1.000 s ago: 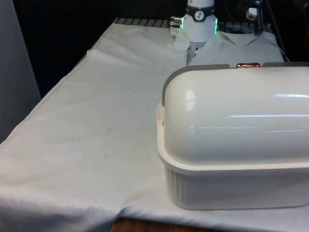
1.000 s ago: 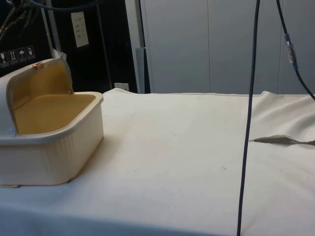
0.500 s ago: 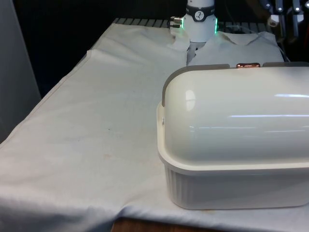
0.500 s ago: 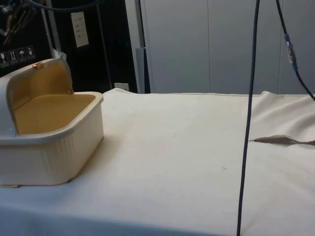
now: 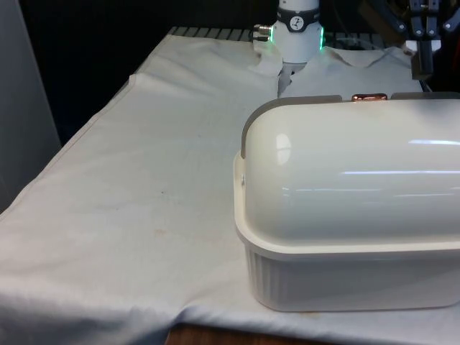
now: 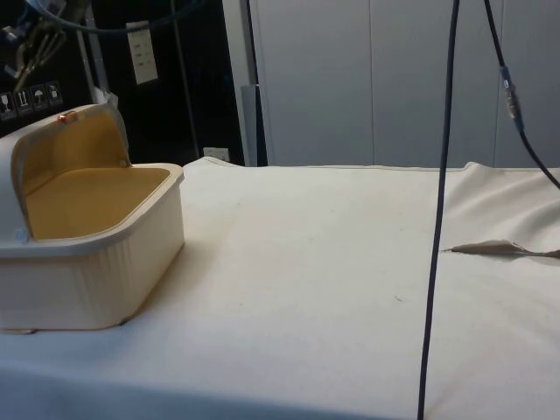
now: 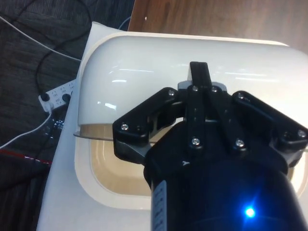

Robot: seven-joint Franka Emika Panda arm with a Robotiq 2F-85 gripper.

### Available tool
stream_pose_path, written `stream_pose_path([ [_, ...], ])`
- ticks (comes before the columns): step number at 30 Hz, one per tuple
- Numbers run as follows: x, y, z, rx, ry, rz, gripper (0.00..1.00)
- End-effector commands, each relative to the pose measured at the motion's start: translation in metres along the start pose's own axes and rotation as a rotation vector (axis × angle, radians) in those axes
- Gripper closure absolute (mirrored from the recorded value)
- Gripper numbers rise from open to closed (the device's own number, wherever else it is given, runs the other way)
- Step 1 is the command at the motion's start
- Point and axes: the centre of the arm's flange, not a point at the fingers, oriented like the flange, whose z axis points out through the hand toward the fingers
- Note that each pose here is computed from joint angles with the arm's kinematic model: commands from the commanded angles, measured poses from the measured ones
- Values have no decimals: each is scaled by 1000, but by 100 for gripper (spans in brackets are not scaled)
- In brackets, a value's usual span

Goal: Open the lid, then close it.

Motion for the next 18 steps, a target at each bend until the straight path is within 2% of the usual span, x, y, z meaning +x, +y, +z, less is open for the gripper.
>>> stream_pose_path([
  [1, -2, -2, 1, 6, 2, 4, 100],
  [18, -13, 0, 1, 1, -26, 1, 100],
])
